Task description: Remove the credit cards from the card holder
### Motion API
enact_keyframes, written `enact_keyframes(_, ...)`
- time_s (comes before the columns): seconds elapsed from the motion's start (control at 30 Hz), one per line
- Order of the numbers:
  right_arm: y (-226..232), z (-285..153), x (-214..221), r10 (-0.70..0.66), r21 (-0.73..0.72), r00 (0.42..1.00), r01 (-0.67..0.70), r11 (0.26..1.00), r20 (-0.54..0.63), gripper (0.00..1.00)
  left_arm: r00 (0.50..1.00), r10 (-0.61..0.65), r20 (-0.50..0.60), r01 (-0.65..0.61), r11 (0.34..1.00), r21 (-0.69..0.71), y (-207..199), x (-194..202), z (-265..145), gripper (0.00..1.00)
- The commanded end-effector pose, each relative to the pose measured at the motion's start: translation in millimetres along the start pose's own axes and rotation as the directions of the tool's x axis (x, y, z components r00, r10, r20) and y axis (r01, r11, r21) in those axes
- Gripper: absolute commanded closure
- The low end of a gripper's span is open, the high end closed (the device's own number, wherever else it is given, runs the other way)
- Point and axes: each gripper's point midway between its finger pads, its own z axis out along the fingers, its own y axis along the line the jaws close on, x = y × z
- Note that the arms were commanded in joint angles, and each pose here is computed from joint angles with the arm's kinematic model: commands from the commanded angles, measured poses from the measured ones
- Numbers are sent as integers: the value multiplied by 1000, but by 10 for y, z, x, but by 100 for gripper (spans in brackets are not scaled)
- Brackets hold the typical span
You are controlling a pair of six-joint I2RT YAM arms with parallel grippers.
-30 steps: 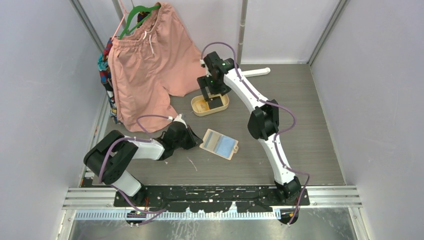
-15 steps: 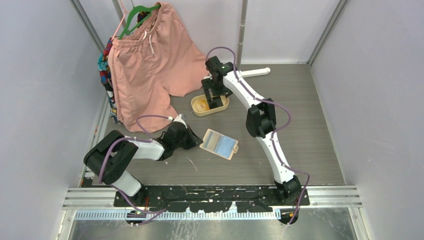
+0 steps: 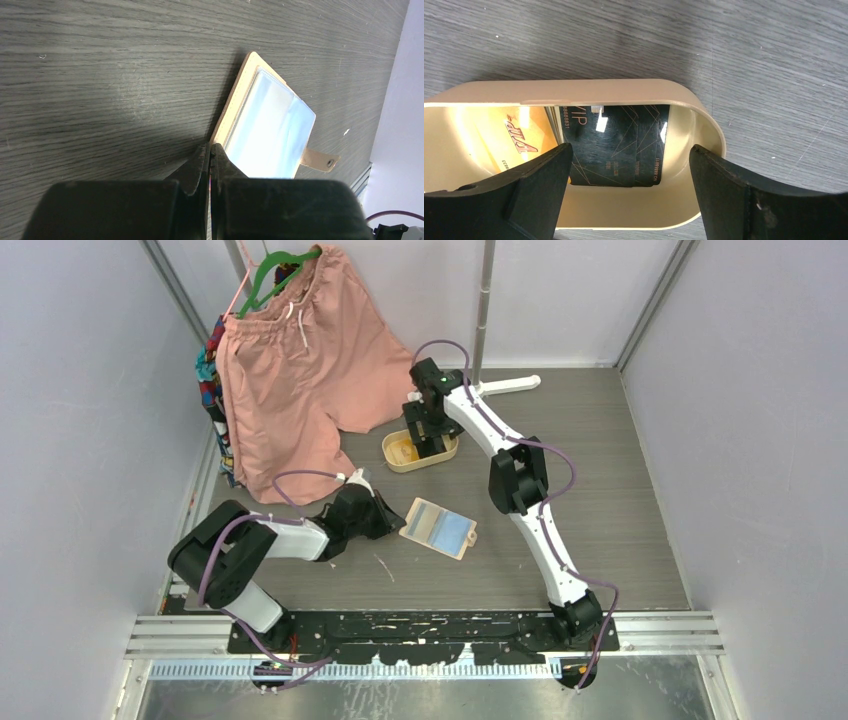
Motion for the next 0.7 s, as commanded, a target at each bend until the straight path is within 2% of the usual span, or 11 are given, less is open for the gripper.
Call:
enact_keyframes(0.0,85,-117,-216,23,-25,997,-21,999,79,8,990,17,-143,-53,966,-253,789,445,-115,100)
enact_keyframes(0.67,216,-8,-136,4,-5,998,-3,1000,69,8,989,6,-145,-44,965,-259,846,479,-141,100)
